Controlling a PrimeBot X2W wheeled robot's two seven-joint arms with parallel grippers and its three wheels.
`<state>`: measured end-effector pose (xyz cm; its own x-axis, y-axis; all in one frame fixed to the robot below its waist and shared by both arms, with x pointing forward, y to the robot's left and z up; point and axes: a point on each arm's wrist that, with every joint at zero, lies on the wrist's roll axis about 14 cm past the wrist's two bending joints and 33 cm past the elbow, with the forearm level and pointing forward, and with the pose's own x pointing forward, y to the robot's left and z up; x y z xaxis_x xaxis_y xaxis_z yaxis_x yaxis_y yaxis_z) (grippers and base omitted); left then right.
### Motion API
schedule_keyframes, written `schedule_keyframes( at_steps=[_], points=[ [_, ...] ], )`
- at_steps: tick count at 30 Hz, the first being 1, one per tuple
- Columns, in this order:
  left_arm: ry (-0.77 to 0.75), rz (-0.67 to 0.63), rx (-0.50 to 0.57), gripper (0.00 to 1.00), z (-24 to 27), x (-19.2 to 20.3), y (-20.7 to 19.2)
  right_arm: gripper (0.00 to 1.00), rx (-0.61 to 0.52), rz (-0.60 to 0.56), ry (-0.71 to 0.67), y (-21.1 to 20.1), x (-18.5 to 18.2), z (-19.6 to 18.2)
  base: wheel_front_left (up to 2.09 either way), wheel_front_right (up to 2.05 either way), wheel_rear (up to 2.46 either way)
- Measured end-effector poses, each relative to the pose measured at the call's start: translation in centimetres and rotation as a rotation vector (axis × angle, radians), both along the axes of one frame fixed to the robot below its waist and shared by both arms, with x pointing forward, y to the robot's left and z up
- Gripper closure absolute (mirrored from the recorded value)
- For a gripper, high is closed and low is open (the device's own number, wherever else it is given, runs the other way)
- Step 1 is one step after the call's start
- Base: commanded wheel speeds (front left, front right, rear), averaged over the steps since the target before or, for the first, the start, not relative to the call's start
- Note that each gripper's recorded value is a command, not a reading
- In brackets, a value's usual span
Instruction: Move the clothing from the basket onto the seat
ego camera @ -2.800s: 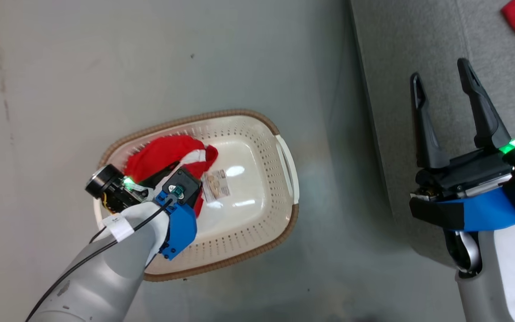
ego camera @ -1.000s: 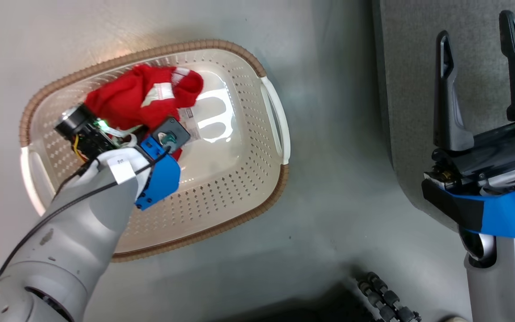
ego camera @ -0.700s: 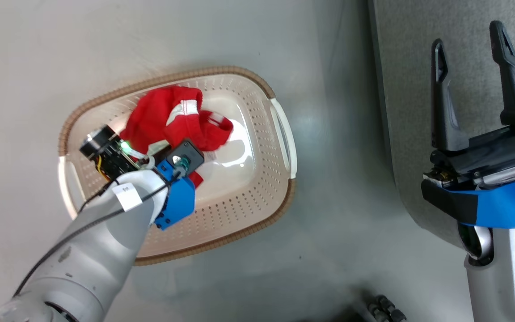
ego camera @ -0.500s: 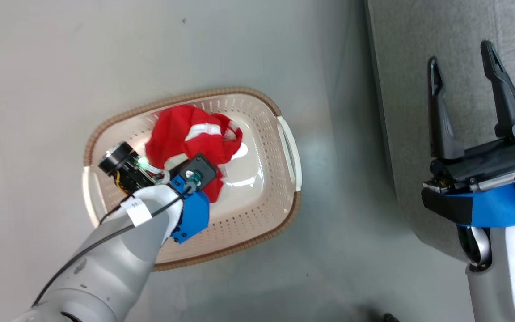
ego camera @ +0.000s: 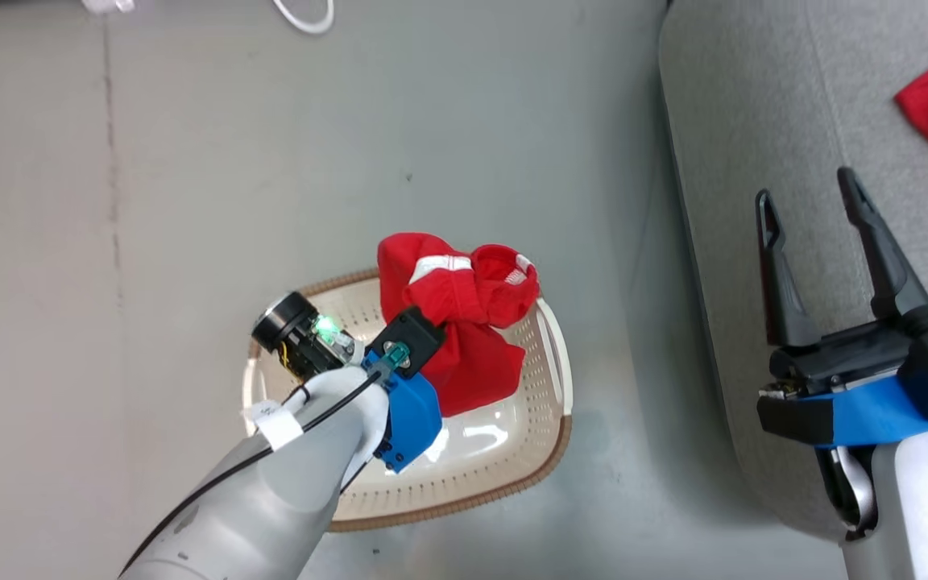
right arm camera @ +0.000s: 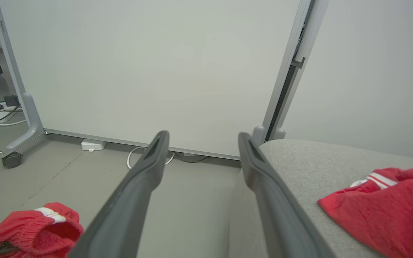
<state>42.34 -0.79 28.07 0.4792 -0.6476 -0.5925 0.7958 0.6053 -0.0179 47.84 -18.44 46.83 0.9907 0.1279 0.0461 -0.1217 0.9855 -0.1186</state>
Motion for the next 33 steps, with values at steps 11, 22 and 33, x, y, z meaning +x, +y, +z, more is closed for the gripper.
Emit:
schedule_keyframes(
  at_steps=[11, 22, 33],
  points=[
    [-0.178, 0.096, -0.14, 1.0, 8.9, 0.8, 0.3, 0.0, 0.021, 0.031, -0.072, 1.2, -2.9, 4.2, 0.0, 0.0, 0.0],
    [-0.353, 0.176, -0.281, 1.0, 17.5, 1.1, 0.8, 0.0, 0.045, 0.064, -0.128, 2.6, -5.8, 7.0, 0.0, 0.0, 0.0],
    [-0.5, 0.192, -0.398, 1.0, 24.6, 1.1, 1.0, 0.0, 0.068, 0.082, -0.154, 3.6, -7.8, 8.2, 0.0, 0.0, 0.0]
  ],
)
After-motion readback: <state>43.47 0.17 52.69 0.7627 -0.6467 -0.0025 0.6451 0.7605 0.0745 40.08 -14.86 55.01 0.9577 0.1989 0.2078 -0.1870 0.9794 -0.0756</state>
